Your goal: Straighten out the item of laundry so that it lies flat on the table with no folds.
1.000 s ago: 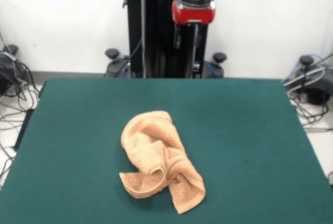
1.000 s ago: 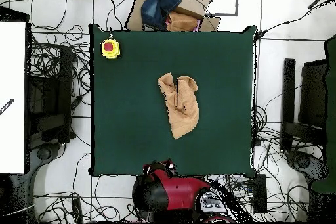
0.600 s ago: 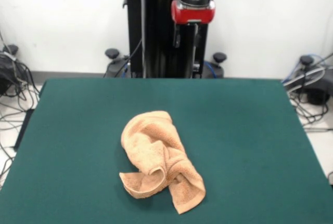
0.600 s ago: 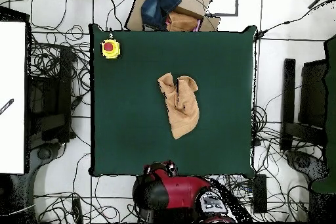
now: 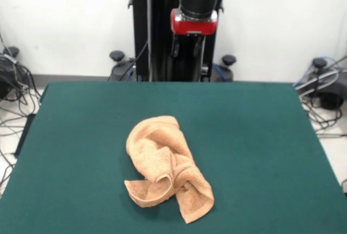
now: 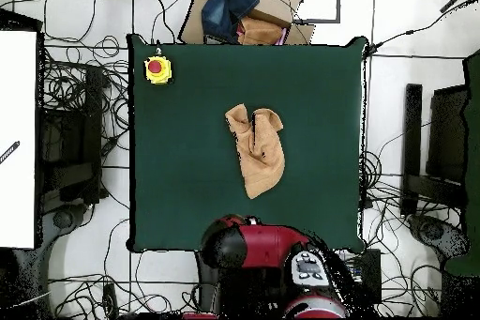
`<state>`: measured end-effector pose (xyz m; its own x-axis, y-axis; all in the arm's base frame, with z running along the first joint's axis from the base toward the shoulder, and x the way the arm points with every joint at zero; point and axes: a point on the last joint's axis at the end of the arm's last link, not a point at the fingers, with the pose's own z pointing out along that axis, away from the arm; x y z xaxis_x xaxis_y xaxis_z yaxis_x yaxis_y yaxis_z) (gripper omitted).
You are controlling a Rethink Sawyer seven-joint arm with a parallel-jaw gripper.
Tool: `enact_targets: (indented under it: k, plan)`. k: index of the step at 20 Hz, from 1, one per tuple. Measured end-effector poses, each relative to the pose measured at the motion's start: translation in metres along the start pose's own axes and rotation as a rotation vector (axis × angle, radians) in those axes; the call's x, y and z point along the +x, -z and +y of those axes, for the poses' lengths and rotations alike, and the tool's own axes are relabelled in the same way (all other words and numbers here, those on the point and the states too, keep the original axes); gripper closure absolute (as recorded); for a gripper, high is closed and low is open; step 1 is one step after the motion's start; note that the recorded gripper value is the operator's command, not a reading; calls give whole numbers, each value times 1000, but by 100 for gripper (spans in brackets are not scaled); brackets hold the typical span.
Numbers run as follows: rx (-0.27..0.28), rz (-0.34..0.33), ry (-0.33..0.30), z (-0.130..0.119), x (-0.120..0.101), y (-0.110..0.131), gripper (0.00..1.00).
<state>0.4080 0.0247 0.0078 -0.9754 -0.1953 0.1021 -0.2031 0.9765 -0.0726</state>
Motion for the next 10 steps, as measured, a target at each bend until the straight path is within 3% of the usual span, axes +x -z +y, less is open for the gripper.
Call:
enact_targets:
  k: [5, 10]
  plan:
    - [25, -40, 0, -10, -42, -8, 0]
    - [38, -61, -1, -12, -70, -12, 0]
